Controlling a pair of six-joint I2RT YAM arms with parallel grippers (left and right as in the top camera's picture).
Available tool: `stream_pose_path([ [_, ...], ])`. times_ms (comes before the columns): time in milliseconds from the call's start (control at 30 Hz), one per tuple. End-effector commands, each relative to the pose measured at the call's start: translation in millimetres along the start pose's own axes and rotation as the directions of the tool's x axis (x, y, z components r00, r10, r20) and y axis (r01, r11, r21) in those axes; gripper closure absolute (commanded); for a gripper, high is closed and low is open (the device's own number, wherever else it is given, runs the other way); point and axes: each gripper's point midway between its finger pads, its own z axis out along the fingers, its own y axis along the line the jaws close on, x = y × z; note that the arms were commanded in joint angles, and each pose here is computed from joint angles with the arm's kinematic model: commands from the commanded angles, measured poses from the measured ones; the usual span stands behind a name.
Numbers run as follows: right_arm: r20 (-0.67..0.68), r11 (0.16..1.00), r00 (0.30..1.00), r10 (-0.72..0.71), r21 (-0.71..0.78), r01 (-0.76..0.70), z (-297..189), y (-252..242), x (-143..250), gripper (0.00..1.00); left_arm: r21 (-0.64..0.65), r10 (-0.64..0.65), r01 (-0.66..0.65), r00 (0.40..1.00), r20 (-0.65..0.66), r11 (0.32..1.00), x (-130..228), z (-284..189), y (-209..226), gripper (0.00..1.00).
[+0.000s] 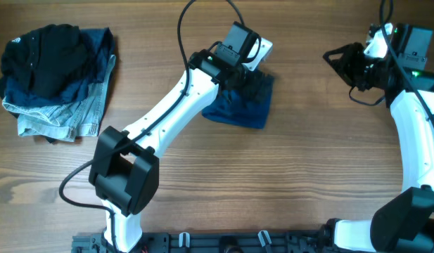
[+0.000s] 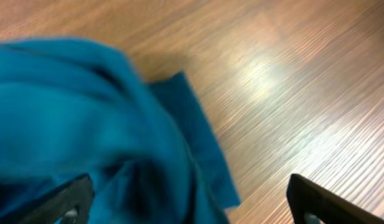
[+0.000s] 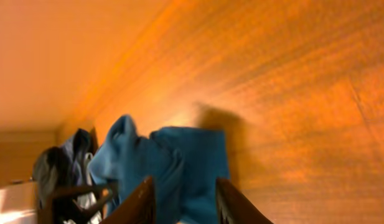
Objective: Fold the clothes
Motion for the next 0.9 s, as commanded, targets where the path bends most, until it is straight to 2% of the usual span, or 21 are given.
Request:
stream_pose_path([
  [0,-0.032,0.999,0.999,-0.033,-0.003,0.033,4,-1,6,0.67,0.115,0.016,-0.026,0.996,0.091,0.993,-25,-5,-29,0.0],
  [100,-0.027,0.999,0.999,-0.036,-0.005,0.036,4,0,5,0.67,0.159,-0.036,0.016,0.992,0.124,0.987,-35,-9,-34,0.0],
  [233,-0.028,0.998,0.998,-0.055,-0.005,0.055,4,0,5,0.64,0.163,-0.035,0.008,0.986,0.163,0.987,-46,-25,-37,0.0],
  [400,-0.068,0.994,0.992,-0.105,-0.006,0.105,10,3,17,0.54,0.142,-0.07,0.025,0.943,0.327,0.99,-88,-100,-22,0.0],
  [467,-0.121,0.989,0.982,-0.146,-0.008,0.146,21,4,30,0.5,0.098,-0.138,0.107,0.907,0.398,0.989,-100,-138,3,0.0],
  [533,-0.205,0.972,0.951,-0.233,-0.03,0.231,48,6,52,0.48,0.052,-0.196,0.193,0.879,0.435,0.98,-97,-175,41,0.0],
  [667,-0.284,0.912,0.868,-0.407,-0.085,0.4,100,6,80,0.43,-0.018,-0.286,0.319,0.87,0.402,0.948,-70,-196,97,0.0],
  [867,-0.313,0.875,0.82,-0.479,-0.093,0.476,143,0,99,0.43,-0.069,-0.373,0.418,0.863,0.34,0.906,-40,-199,134,0.0],
])
